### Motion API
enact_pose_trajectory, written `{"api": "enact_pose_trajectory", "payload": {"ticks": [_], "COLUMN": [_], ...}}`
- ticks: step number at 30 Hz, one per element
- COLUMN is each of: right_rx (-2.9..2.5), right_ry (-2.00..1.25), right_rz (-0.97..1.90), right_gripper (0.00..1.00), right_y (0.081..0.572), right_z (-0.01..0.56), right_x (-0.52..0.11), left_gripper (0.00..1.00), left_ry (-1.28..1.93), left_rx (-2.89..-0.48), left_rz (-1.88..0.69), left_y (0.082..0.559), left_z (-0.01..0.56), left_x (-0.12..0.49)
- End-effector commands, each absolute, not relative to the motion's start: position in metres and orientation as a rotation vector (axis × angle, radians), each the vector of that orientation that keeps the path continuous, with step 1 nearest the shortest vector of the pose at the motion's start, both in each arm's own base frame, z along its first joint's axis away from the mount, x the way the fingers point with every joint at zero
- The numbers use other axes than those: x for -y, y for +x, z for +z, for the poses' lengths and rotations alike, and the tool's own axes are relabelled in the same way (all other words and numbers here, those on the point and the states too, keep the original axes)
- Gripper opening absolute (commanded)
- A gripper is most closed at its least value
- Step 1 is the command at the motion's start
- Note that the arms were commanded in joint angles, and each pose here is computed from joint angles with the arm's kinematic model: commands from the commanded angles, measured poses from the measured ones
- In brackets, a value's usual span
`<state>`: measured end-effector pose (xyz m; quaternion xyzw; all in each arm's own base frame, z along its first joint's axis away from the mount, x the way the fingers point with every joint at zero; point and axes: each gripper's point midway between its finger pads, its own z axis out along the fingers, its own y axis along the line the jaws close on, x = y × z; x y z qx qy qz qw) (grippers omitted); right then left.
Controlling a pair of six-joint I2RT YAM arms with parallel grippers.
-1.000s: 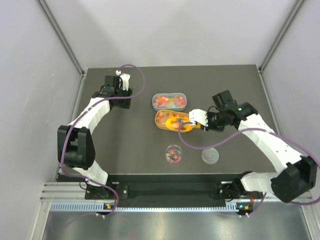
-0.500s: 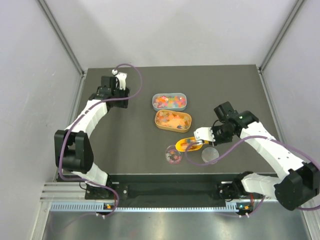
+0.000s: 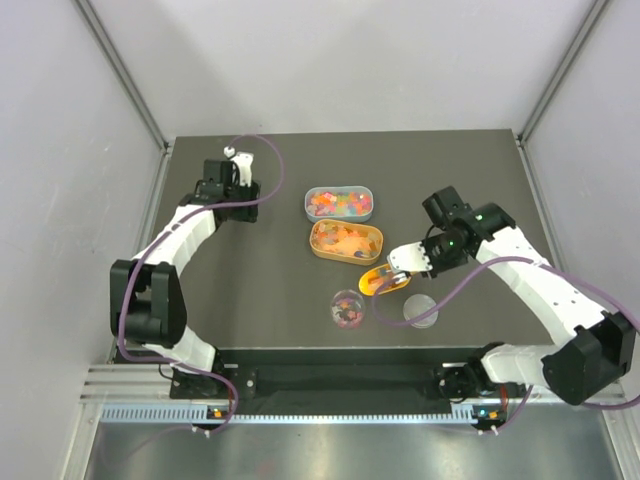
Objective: Pack the candies
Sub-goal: Place the fake candies in the packing bottle.
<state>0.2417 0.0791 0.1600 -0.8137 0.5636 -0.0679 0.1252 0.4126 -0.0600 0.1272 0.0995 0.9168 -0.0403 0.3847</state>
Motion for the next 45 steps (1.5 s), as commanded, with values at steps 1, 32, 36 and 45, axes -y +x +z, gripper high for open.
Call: {"api": "enact_pose_trajectory", "payload": {"ticks": [1,32,36,45], "right_rx": [-1.589,-1.474,-1.473,-1.456], "right_ry": [-2.421,-2.608,-2.617,-2.639], "right_rz": [-0.252,-0.478,-0.509,-0.573], "right_gripper": [0.00,0.00,0.00,0.00], "right_y": [0.246,0.257,0.257,0.257], "right_z": [0.173,0.173,0.176,0.184], "right_x": [-0.081,-0.125,-0.127,-0.131], "left_gripper": [0.60,0.61,0.61,0.61], "left_ry": [0.224,0.072,0.066,0.042], "left_rx": [-2.220,-2.189,-2.179,-2.165], "left_rz": [-0.122,-0.186,-0.197,-0.213], "left_y": [0.421,0.413,0.412,0.411], "left_z": [0.158,0.157,0.159,0.162], "left_x": [0.061,0.053,0.054,0.054]}}
